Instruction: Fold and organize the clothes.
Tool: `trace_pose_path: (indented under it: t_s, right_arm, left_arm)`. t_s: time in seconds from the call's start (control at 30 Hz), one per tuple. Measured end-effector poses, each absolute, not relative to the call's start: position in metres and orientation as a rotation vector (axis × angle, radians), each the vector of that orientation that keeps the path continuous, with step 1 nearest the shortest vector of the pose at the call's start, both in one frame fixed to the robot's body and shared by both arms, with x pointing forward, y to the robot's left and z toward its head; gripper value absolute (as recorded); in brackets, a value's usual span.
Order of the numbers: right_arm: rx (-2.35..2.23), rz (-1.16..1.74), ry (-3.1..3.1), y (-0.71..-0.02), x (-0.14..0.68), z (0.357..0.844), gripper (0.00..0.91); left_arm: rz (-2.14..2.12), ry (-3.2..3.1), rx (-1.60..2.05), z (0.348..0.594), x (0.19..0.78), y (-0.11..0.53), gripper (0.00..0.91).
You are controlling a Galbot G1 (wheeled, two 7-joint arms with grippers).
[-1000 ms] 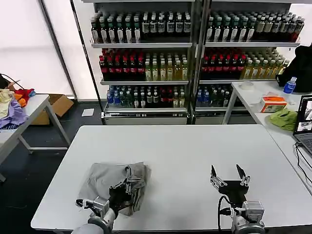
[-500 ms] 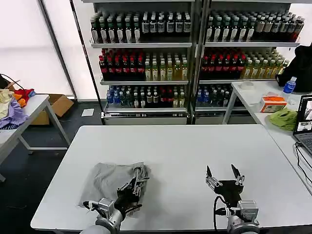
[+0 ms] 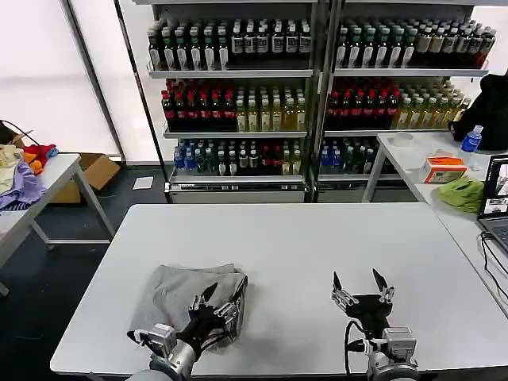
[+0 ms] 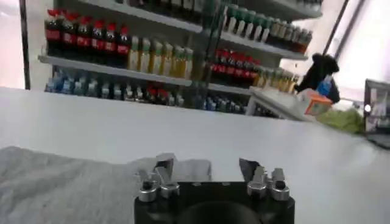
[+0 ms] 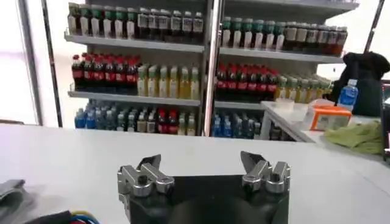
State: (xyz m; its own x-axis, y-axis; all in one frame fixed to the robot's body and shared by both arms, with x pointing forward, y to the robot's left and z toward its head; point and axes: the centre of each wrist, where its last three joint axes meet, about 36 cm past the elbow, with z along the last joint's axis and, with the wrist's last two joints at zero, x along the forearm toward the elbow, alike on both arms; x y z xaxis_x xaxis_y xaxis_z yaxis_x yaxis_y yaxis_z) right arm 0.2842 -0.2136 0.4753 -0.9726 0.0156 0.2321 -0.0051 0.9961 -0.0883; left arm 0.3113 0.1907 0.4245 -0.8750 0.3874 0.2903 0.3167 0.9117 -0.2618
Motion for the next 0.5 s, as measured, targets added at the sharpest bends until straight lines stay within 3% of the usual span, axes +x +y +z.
trace_pose_path:
  t_s: [0.27,0.5]
  right_arm:
    - [0.027,0.129,-2.913,-0.208,0.286,0.477,0.907]
    - [0.043,0.128,-2.908,-0.205,0.284,0.475,0.907]
  left_arm:
    - [0.238,-2.800,-0.406,0.437,0.314,0.222,0.907]
    - [0.049,-2.850,-0.257,0.428,0.319,0.254,0.907]
